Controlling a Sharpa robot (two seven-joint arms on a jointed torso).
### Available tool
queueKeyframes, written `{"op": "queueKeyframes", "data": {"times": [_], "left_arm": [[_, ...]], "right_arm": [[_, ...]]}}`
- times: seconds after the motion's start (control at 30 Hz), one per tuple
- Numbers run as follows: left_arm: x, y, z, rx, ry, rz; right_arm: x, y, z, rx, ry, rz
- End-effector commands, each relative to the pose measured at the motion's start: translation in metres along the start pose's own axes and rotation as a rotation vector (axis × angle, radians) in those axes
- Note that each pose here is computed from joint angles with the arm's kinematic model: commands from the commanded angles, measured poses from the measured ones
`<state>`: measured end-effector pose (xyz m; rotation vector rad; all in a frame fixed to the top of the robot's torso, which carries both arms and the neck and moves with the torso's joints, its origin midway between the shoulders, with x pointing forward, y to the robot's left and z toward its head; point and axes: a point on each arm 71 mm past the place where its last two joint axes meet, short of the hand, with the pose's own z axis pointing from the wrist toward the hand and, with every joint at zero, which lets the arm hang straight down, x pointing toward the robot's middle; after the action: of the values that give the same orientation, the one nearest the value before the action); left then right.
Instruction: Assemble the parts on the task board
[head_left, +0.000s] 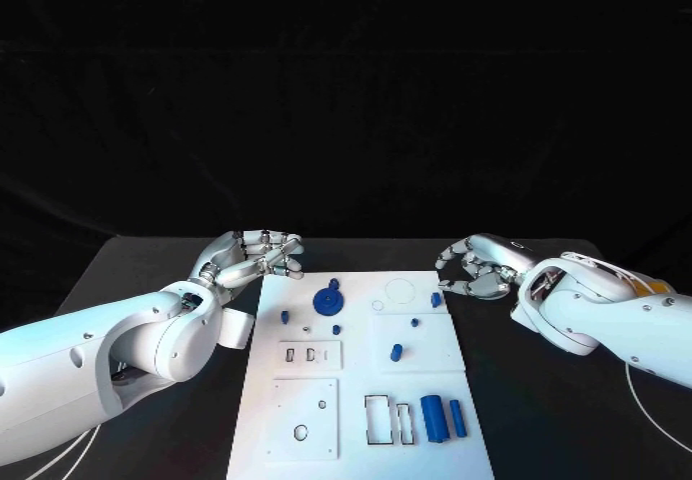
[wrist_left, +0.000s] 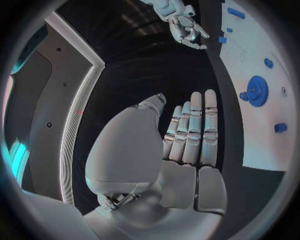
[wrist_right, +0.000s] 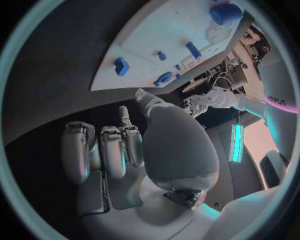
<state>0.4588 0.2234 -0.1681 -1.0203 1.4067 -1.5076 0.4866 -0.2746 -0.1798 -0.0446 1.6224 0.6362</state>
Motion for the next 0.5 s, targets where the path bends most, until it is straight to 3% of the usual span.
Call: {"op": "queueKeyframes", "data": {"times": [0.03, 0.5], "left_arm": [[0.0026, -0.0012, 0.0010, 0.012, 0.019, -0.013], [0.0046, -0.0008, 0.0016, 0.009, 0.023, -0.015]], "right_arm": [[0.005, -0.004, -0.002, -0.030, 0.044, 0.022], [0.016, -0.012, 0.000, -0.010, 0.066, 0.023]]}}
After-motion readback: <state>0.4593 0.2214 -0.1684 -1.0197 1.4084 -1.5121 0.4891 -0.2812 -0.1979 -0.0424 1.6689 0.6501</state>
